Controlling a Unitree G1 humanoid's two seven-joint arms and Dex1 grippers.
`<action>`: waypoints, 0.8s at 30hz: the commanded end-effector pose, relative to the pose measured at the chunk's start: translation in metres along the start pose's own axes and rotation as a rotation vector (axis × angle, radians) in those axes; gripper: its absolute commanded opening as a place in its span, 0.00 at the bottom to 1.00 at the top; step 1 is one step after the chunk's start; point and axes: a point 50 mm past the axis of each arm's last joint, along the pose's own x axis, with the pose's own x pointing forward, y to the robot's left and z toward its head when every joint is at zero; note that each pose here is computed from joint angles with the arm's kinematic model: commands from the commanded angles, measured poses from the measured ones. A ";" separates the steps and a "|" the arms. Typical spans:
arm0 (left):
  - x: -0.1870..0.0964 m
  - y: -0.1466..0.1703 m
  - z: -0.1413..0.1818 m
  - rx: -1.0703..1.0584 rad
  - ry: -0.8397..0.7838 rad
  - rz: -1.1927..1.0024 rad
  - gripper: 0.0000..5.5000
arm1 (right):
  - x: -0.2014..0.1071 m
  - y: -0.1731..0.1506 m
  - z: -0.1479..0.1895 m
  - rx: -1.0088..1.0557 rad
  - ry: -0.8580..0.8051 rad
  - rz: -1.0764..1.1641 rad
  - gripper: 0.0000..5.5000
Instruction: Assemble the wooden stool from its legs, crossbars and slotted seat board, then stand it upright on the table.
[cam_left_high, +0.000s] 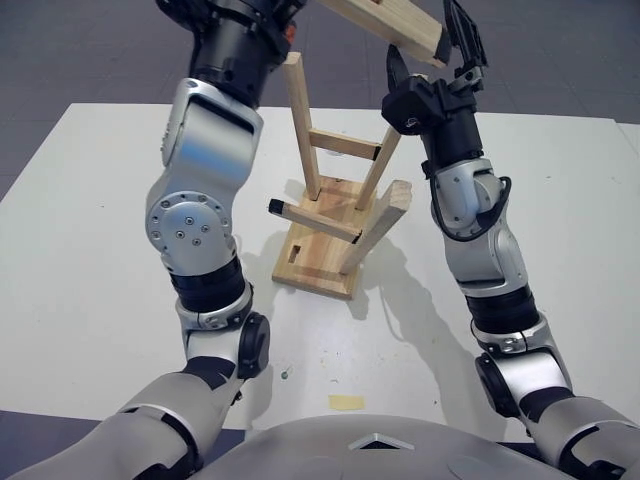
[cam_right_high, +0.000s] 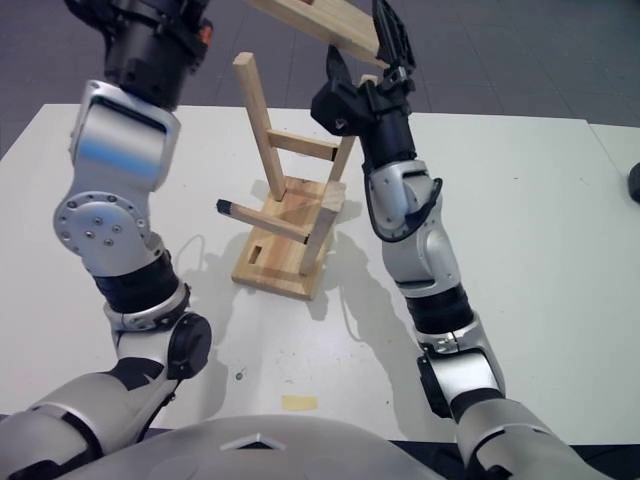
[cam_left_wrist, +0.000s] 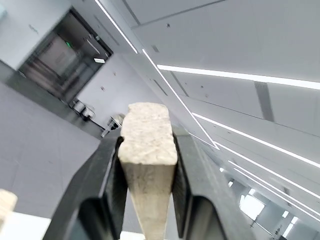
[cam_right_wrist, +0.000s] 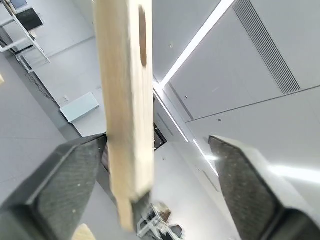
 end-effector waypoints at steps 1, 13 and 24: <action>0.000 -0.002 0.042 0.146 -0.173 -0.011 0.18 | -0.014 -0.028 0.009 0.225 -0.119 -0.008 0.81; -0.014 0.066 0.103 0.562 0.229 0.159 0.18 | -0.048 -0.094 0.018 1.234 -0.179 0.573 0.98; -0.044 0.091 0.105 0.589 0.543 0.194 0.18 | -0.094 -0.070 0.034 1.268 -0.010 1.098 0.98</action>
